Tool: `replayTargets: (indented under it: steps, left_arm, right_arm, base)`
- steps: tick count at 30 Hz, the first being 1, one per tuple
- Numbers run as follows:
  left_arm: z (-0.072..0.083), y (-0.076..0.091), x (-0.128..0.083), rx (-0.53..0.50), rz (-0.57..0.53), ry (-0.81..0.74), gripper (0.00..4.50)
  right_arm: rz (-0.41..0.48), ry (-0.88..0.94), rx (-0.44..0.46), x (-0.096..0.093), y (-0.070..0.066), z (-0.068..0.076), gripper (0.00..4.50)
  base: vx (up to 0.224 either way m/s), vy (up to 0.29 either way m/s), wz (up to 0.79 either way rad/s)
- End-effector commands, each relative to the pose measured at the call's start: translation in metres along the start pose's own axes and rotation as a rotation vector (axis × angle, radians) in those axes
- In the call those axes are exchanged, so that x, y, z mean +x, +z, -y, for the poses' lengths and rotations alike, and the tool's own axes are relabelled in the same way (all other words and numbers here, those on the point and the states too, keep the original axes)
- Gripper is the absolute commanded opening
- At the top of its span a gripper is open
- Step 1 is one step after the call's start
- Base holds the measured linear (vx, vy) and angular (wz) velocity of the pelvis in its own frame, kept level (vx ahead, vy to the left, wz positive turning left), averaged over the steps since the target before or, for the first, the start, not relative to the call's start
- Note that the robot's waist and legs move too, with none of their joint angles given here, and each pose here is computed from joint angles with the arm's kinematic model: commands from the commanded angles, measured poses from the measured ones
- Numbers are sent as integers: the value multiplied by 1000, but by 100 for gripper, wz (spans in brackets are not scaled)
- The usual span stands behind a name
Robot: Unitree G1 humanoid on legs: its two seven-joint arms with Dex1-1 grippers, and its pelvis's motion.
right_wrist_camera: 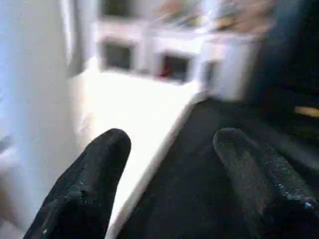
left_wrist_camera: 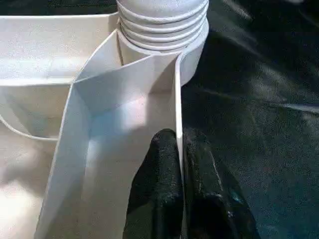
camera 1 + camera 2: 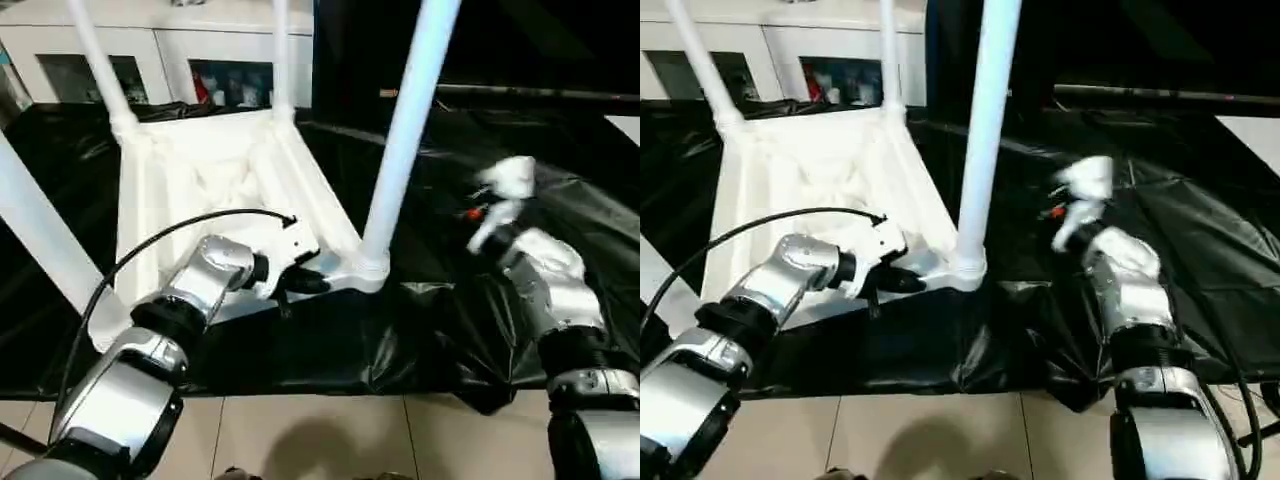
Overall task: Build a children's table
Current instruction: Rotate table base, then rotate leg to tighten
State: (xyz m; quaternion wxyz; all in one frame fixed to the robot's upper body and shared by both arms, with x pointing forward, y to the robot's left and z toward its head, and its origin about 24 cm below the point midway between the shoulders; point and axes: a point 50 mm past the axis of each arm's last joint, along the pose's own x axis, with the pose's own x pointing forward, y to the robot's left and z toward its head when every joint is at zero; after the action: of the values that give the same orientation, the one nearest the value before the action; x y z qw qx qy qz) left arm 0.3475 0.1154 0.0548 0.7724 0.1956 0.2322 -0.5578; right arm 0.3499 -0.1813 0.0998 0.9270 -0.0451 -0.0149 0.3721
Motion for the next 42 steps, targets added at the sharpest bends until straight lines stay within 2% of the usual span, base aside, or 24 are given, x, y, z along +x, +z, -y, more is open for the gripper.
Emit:
replayTargets:
  steps: [1, 3, 6, 8, 9, 13, 17, 24, 31, 36, 41, 42]
  left_arm:
    - [-4, -5, -8, -11, -2, 9, 5]
    - [-3, -5, -7, 5, 6, -4, 5]
    - [-1, -1, -5, 25, 48, -25, 0]
    - [0, 0, -4, 27, 69, -26, 0]
    - [0, 1, -3, 25, 81, -22, 0]
    - [2, 2, -2, 10, 127, -31, 0]
    - [4, -1, -1, 4, 136, -44, 0]
    - [7, -6, -1, -4, 134, -68, 0]
    - [8, -6, 1, 0, 124, -74, 0]
    - [9, -9, 0, -2, 114, -77, 0]
    - [9, -11, -2, -3, 106, -81, 0]
    - [9, -10, -2, -2, 106, -80, 0]
  right_arm:
    - [-104, 108, -50, -4, -7, -8, 327]
    - [-145, 145, -45, -7, -10, -10, 327]
    - [-195, 203, -32, -12, -12, -13, 361]
    - [-209, 231, -21, -15, -11, -15, 364]
    - [-218, 245, -18, -16, -11, -16, 386]
    - [-260, 332, -9, -20, -13, -23, 415]
    - [-279, 327, -27, -18, -17, -24, 448]
    - [-302, 223, -107, 3, -25, -24, 448]
    - [-302, 247, -76, 8, -29, -27, 448]
    - [-322, 302, -61, 9, -39, -33, 448]
    - [-325, 312, -55, 9, -42, -35, 448]
    - [-317, 310, -48, 10, -42, -35, 432]
  base:
    - [0, 0, 0]
    - [0, 0, 0]
    - [0, 0, 0]
    - [0, 0, 0]
    - [0, 0, 0]
    - [0, 0, 0]
    - [0, 0, 0]
    - [0, 0, 0]
    - [0, 0, 0]
    - [0, 0, 0]
    - [0, 0, 0]
    - [0, 0, 0]
